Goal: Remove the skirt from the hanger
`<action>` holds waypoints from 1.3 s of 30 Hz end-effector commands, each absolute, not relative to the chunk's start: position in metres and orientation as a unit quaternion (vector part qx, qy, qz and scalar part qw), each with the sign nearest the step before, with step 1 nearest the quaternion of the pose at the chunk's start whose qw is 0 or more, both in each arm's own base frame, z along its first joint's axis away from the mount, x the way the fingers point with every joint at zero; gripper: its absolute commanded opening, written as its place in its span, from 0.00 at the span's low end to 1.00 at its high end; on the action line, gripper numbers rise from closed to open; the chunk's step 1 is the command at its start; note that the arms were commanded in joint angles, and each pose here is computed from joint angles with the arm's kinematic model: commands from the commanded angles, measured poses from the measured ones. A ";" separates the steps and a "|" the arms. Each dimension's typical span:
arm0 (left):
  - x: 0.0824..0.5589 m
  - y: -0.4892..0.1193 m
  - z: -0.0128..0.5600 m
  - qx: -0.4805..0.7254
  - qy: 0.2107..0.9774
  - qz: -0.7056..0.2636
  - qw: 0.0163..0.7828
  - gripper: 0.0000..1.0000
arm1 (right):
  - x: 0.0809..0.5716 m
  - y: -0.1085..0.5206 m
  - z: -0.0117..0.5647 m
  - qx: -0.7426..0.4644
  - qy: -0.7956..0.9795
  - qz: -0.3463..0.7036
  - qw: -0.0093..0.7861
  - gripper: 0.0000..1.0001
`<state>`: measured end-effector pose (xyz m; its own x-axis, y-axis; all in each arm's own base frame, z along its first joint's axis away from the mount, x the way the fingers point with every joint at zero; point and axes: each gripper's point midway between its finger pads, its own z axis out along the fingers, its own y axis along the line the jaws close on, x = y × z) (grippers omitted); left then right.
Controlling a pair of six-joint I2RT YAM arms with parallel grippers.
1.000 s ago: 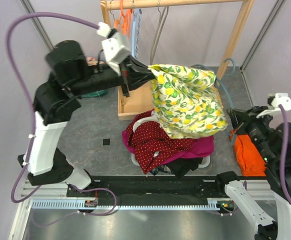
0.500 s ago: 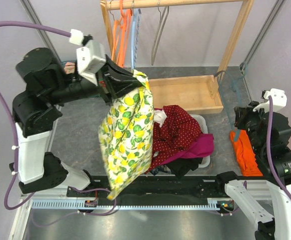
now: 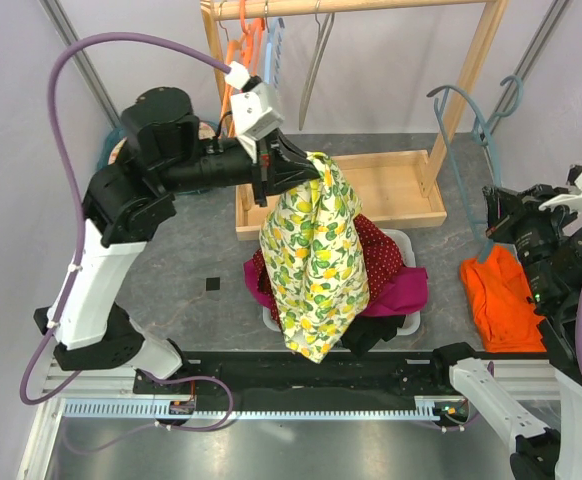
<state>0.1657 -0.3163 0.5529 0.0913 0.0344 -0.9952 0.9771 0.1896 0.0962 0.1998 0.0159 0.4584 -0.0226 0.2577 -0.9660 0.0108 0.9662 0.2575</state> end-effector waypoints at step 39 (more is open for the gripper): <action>0.185 -0.332 0.056 0.684 0.659 -0.030 0.312 0.99 | 0.371 0.088 0.539 0.037 0.697 0.160 0.698 0.00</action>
<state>0.2202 -0.3657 0.1372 0.1721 0.7614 -0.6250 0.8543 0.2006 0.4796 0.3593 0.0854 0.5139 -0.0922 0.2690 -0.9587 -0.1474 0.9485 0.2803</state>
